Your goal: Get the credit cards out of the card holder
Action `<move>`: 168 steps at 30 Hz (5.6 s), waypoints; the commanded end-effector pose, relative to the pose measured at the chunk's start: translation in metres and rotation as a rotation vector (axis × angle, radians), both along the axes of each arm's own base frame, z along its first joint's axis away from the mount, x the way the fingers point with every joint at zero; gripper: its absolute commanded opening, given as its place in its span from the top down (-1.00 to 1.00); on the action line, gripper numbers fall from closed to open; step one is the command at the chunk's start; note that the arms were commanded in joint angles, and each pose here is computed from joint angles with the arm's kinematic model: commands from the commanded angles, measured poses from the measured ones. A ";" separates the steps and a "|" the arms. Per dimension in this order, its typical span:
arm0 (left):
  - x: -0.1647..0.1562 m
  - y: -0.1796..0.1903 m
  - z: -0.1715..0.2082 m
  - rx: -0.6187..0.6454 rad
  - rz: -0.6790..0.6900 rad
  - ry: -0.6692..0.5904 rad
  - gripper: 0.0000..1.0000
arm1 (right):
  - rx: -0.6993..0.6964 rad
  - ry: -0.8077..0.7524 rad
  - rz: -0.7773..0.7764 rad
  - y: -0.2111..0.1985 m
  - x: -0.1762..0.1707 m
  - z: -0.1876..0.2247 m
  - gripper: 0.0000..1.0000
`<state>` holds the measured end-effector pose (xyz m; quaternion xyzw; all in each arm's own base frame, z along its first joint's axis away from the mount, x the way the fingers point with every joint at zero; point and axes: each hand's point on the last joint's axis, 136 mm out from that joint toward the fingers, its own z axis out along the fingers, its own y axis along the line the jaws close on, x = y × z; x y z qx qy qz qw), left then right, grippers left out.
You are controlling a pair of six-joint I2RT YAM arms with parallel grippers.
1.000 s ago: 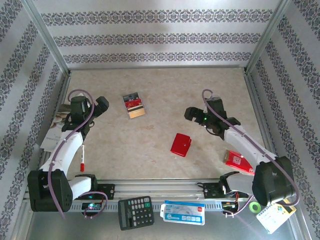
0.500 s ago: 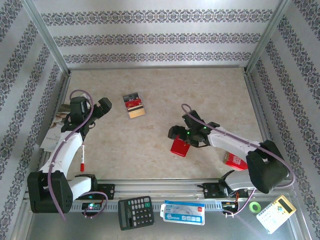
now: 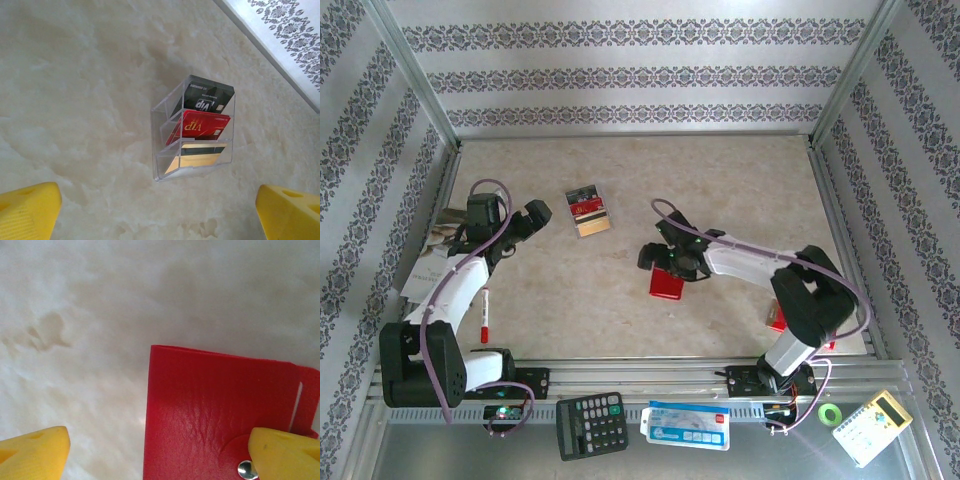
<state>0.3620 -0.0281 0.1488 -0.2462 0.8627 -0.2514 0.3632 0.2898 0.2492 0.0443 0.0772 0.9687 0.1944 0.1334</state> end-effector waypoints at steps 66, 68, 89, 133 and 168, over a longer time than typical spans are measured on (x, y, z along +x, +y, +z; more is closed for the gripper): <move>-0.024 -0.251 -0.112 -0.100 -0.595 0.354 0.10 | 0.073 0.034 0.058 -0.004 0.036 -0.037 0.71; -0.024 -0.249 -0.114 -0.091 -0.582 0.361 0.10 | 0.072 0.041 0.054 -0.004 0.036 -0.039 0.71; -0.021 -0.279 -0.043 -0.309 -0.697 0.180 0.36 | 0.179 0.025 -0.029 0.001 0.038 -0.036 0.74; -0.019 -0.241 -0.030 -0.116 -0.693 0.133 1.00 | 0.204 -0.173 0.177 0.027 0.053 0.039 -0.01; -0.019 -0.224 -0.052 -0.033 -0.614 0.204 1.00 | 0.170 -0.099 0.105 0.006 0.061 0.018 0.38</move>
